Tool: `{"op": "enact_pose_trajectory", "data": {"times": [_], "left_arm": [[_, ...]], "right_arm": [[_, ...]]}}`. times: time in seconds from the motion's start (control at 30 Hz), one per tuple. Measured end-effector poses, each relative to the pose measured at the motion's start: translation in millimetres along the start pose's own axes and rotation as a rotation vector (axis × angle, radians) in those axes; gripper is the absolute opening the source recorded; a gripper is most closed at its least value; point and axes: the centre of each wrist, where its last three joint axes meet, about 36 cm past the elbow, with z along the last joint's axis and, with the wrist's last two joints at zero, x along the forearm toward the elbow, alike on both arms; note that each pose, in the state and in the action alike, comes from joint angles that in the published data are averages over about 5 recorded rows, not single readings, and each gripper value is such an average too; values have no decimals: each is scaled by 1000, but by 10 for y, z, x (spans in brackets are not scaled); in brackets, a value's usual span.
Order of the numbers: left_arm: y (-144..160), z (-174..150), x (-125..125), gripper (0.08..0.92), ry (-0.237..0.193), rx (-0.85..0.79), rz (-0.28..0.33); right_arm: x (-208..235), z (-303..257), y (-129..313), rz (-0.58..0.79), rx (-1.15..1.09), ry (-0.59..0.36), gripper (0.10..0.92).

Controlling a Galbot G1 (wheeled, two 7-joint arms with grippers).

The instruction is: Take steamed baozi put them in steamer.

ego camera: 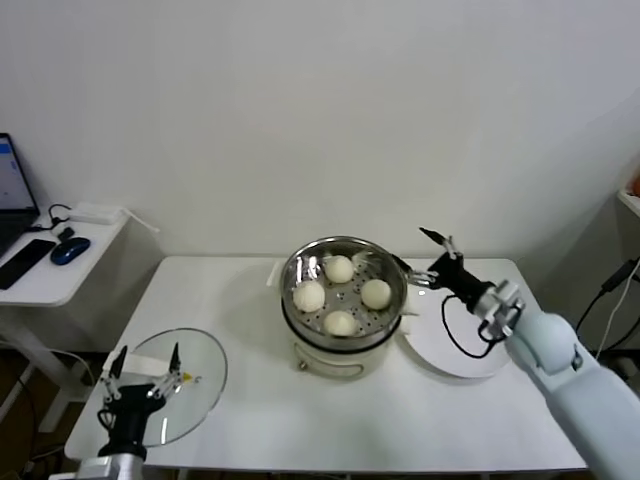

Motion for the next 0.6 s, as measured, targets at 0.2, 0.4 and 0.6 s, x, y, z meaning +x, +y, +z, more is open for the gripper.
{"op": "enact_pose_trajectory", "data": {"times": [0.2,0.4,0.6], "left_arm": [[31,13,28,823,11,-14,-4],[86,43,78,823,32,-27,-2],[116,45,105,823,44,-30,-1]], "right_arm": [[415,294,343,158,-103,-54,823],[742,497,696,259,-184,-73,823],[1004,641,1040,311,-250,-68,823]]}}
